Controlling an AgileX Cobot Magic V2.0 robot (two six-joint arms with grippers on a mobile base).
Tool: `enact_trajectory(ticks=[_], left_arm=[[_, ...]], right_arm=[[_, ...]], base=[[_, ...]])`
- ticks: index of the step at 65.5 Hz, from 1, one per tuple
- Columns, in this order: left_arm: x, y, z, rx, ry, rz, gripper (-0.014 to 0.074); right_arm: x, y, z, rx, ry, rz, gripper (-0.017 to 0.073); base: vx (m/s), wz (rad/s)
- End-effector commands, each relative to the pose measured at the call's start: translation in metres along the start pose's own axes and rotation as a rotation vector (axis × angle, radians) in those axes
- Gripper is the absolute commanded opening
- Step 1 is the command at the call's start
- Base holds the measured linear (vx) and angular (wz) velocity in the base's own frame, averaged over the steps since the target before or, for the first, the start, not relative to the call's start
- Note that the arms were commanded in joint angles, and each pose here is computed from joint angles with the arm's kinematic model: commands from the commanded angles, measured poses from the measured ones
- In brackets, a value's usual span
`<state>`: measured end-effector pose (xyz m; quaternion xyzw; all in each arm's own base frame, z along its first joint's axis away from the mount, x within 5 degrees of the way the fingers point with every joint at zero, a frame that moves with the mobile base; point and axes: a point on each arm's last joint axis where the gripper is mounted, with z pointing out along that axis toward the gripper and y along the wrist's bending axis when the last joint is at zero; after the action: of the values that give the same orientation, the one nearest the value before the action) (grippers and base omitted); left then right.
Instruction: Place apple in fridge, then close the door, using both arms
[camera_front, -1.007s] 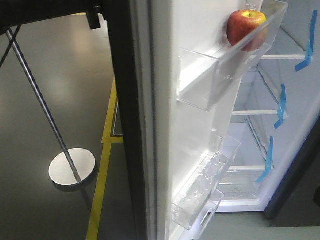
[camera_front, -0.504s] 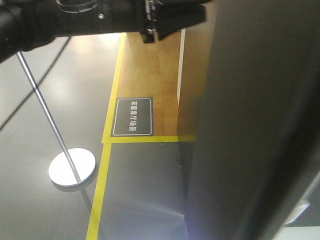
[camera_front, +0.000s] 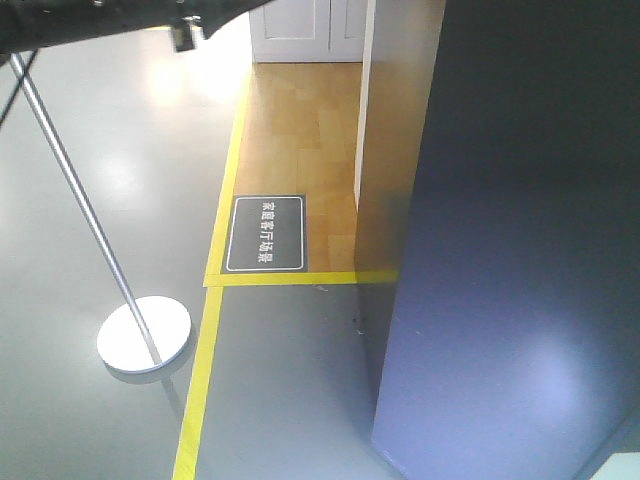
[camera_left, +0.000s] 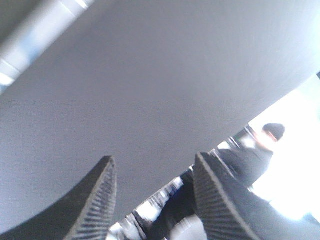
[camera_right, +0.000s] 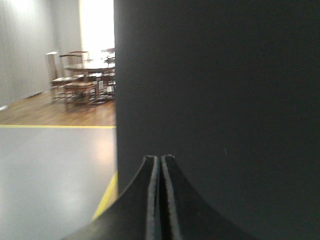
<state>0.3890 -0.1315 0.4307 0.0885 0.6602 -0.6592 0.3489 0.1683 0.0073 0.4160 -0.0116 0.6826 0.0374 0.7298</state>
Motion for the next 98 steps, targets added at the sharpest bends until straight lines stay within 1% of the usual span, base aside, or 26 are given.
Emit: enact_trajectory(ticks=[1, 7, 12, 15, 23, 30, 36, 47, 52, 61, 68, 72, 78, 81, 91, 98], left_arm=[[-0.016, -0.037, -0.016, 0.094, -0.089, 0.037, 0.0360], [-0.022, -0.033, -0.025, 0.063, -0.106, 0.049, 0.0360], [-0.026, -0.028, -0.033, 0.023, -0.113, 0.067, 0.0360], [-0.028, -0.025, -0.038, -0.001, -0.114, 0.078, 0.0360], [-0.031, -0.018, -0.047, -0.069, -0.105, 0.107, 0.0360], [-0.032, -0.014, -0.052, -0.108, -0.099, 0.111, 0.0360], [-0.033, -0.013, -0.054, -0.120, -0.101, 0.116, 0.0360], [-0.036, -0.011, -0.055, -0.136, -0.126, 0.117, 0.0360], [-0.036, -0.011, -0.055, -0.140, -0.133, 0.117, 0.0360], [-0.037, -0.010, -0.055, -0.151, -0.140, 0.120, 0.0360], [-0.037, -0.010, -0.056, -0.152, -0.141, 0.120, 0.0360], [-0.037, -0.010, -0.056, -0.153, -0.143, 0.120, 0.0360], [-0.038, -0.010, -0.056, -0.159, -0.146, 0.123, 0.0360], [-0.038, -0.009, -0.056, -0.169, -0.149, 0.126, 0.0360], [-0.039, -0.003, -0.057, -0.232, -0.157, 0.151, 0.0360], [-0.040, 0.000, -0.058, -0.274, -0.162, 0.170, 0.0360]], right_arm=[[-0.017, -0.012, 0.034, 0.113, -0.106, -0.008, -0.0003], [-0.014, -0.018, 0.065, 0.159, -0.105, -0.008, -0.0003], [-0.010, -0.023, 0.089, 0.195, -0.105, 0.015, -0.0003], [-0.008, -0.025, 0.101, 0.208, -0.104, 0.014, -0.0003], [-0.004, -0.030, 0.127, 0.245, -0.103, 0.031, -0.0003], [0.001, -0.035, 0.143, 0.286, -0.114, 0.055, -0.0003], [0.003, -0.040, 0.155, 0.329, -0.128, 0.058, -0.0003], [0.008, -0.048, 0.177, 0.380, -0.114, 0.059, -0.0003], [0.010, -0.050, 0.185, 0.386, -0.099, 0.074, -0.0003], [0.010, -0.053, 0.196, 0.407, -0.094, 0.037, -0.0003], [0.008, -0.054, 0.204, 0.411, -0.098, 0.034, -0.0003], [0.006, -0.060, 0.210, 0.423, -0.102, 0.049, -0.0003], [0.008, -0.071, 0.219, 0.411, -0.079, 0.083, -0.0003], [0.008, -0.078, 0.225, 0.387, -0.057, 0.104, -0.0003], [0.010, -0.095, 0.241, 0.263, 0.027, 0.125, -0.0003], [0.011, -0.100, 0.249, 0.189, 0.069, 0.133, -0.0003]], base=[[0.00, 0.00], [0.00, 0.00], [0.00, 0.00], [0.00, 0.00], [0.00, 0.00], [0.00, 0.00], [0.00, 0.00], [0.00, 0.00], [0.00, 0.00], [0.00, 0.00], [0.00, 0.00], [0.00, 0.00], [0.00, 0.00], [0.00, 0.00], [0.00, 0.00], [0.00, 0.00]])
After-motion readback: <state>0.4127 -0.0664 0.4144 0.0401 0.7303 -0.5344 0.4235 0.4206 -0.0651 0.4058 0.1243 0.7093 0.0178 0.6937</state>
